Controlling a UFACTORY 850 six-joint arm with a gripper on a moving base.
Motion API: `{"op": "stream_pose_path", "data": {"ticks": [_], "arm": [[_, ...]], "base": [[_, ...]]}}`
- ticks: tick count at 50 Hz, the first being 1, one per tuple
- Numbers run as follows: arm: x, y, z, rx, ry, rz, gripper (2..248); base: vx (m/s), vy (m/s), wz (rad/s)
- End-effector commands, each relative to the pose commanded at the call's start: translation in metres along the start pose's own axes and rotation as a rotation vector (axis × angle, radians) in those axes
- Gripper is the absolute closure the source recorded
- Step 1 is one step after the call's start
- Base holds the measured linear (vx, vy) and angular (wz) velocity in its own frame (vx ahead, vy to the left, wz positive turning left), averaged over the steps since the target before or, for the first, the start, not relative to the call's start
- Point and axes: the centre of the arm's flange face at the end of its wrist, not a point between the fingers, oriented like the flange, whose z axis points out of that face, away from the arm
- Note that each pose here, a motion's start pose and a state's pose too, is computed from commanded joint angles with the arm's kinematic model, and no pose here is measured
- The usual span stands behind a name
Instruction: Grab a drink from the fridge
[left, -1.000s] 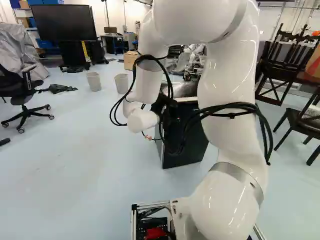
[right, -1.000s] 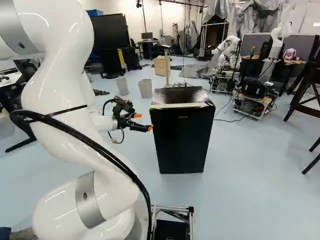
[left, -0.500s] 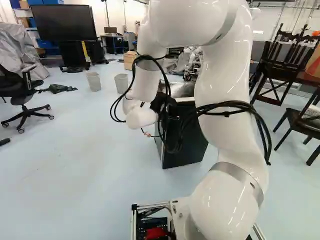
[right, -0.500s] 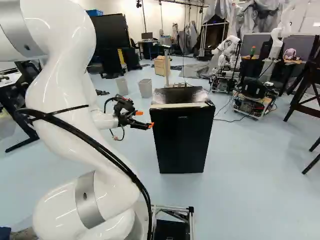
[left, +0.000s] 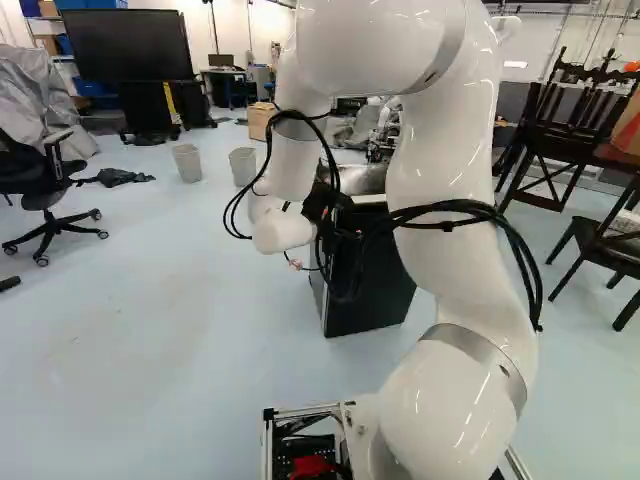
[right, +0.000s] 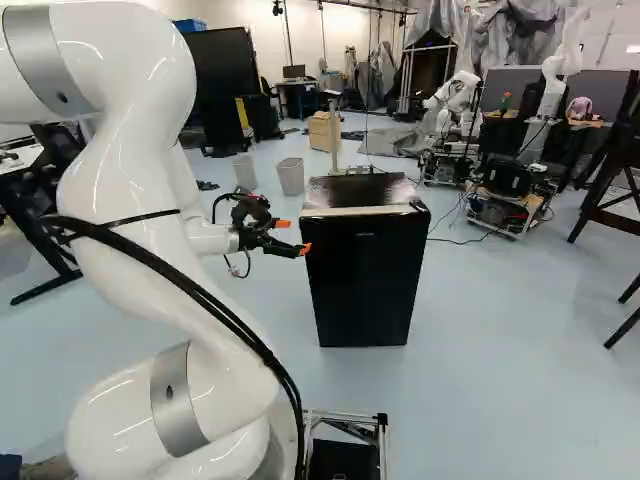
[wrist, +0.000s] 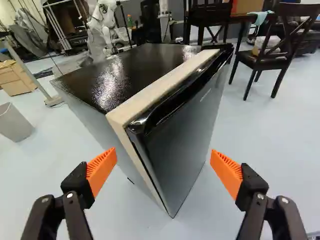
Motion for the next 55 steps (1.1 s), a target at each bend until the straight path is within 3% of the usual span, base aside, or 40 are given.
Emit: {"op": "stream_pose_path", "data": {"ticks": [55], "arm": [[0.004,-0.009,0.011,-0.041,0.023,0.034,3]], "base": [[0.000,0.000,0.000]]}}
